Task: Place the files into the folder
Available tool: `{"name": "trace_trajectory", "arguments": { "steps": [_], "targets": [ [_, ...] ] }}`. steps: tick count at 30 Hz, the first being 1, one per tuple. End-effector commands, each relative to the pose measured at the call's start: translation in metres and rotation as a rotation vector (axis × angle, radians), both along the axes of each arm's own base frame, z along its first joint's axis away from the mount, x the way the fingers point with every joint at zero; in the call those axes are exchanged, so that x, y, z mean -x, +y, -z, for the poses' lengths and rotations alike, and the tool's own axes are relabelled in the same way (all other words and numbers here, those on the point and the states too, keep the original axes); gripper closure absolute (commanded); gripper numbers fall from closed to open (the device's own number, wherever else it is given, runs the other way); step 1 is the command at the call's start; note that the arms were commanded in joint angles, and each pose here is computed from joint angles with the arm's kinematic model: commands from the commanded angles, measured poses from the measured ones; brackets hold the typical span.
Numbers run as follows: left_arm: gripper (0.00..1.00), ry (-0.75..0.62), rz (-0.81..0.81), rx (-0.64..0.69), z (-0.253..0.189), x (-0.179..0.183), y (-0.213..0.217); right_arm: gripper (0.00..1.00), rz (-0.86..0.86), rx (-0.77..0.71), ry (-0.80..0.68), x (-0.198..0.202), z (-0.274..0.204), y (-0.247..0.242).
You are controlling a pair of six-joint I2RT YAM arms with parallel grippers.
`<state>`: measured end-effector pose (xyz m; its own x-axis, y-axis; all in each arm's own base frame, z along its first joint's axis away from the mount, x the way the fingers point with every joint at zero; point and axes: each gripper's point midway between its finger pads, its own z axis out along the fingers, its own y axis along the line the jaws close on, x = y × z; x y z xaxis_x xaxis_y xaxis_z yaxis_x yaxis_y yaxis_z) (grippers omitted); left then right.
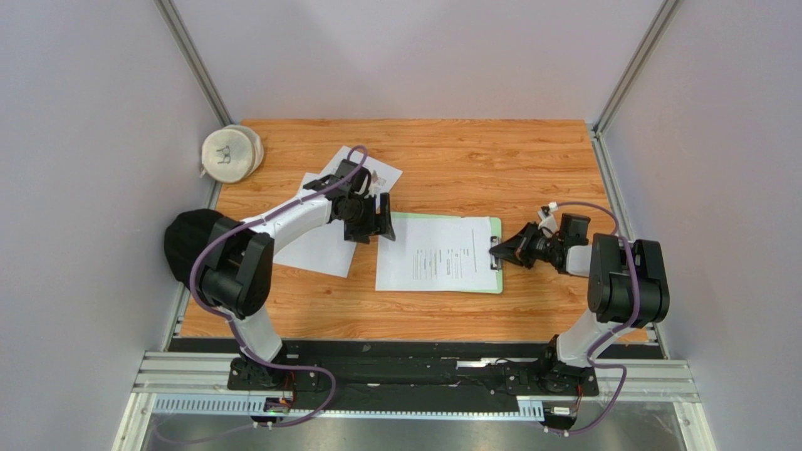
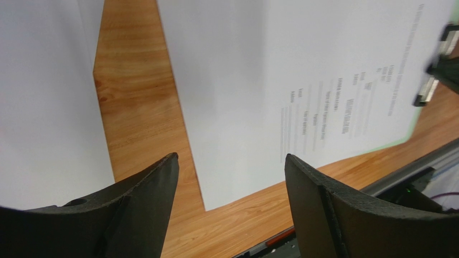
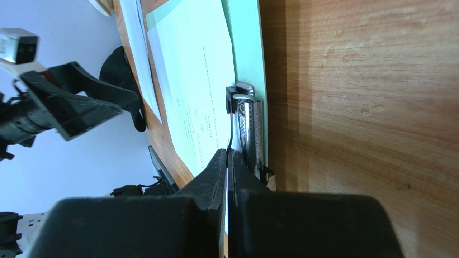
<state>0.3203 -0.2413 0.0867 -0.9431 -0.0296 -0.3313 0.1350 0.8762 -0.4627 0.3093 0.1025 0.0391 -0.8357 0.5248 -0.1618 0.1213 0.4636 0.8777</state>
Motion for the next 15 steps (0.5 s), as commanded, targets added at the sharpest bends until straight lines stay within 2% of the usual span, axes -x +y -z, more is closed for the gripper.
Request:
{"name": "trace_trajectory", "arguments": {
  "steps": [1, 4, 9, 15],
  "targets": [
    [0.18, -0.037, -0.043, -0.066, 0.016, -0.003, 0.007, 1.0, -0.019, 0.004, -0.091, -0.01, -0.02, 0.001],
    [0.18, -0.035, -0.087, -0.102, 0.032, -0.005, 0.014, 1.0, -0.026, -0.016, -0.103, -0.011, -0.023, 0.002],
    [0.26, 0.013, -0.086, -0.041, 0.053, -0.004, 0.0, 1.0, -0.019, -0.036, -0.099, -0.012, -0.022, 0.003],
    [0.29, 0.059, -0.097, -0.059, 0.076, 0.002, -0.003, 1.0, -0.02, -0.064, -0.118, -0.013, -0.03, 0.005]
  ]
}}
